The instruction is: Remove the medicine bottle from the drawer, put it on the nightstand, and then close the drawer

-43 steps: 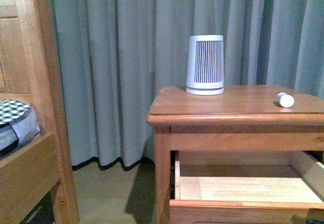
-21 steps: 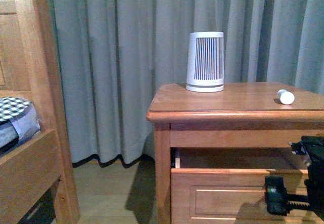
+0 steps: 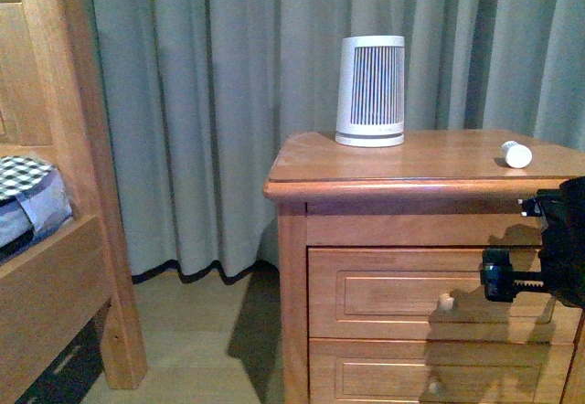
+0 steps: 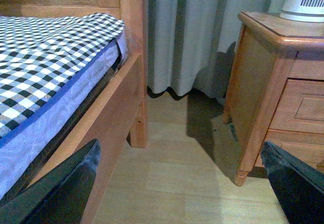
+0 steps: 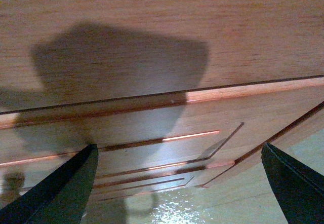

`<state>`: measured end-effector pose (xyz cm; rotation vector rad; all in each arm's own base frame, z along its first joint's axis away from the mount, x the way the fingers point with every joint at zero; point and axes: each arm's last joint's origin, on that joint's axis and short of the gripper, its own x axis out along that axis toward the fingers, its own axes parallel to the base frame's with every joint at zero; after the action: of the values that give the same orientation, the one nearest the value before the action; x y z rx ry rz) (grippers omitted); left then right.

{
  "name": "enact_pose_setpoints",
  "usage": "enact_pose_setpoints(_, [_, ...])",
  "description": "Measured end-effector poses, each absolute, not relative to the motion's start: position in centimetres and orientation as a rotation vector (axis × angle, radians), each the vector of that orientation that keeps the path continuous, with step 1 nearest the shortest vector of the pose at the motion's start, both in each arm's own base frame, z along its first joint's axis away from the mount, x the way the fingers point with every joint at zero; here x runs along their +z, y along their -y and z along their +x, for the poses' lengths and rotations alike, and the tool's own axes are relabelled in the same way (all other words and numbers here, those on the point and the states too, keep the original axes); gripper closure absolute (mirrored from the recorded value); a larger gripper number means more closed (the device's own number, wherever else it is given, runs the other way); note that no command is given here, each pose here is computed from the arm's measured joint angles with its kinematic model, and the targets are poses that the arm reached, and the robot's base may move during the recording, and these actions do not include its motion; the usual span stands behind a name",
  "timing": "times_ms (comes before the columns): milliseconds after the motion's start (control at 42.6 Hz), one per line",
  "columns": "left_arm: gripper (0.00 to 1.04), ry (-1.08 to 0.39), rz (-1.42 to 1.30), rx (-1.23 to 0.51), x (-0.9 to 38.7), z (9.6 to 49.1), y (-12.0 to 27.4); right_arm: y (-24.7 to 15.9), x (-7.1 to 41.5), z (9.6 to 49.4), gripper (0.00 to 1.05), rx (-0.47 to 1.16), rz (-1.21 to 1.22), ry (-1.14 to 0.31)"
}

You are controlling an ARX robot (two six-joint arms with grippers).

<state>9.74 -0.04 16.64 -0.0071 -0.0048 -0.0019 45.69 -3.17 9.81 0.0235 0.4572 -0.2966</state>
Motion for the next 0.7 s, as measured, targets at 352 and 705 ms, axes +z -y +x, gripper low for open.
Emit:
enact_pose_setpoints(352, [0.07, 0.005, -0.007, -0.002, 16.6, 9.7, 0.0, 2.3, 11.5, 42.5, 0.07, -0.272, 0.038, -0.478])
enact_pose_setpoints(705, [0.07, 0.005, -0.007, -0.002, 16.6, 9.7, 0.0, 2.3, 18.0, 29.2, 0.07, -0.21, 0.113, -0.419])
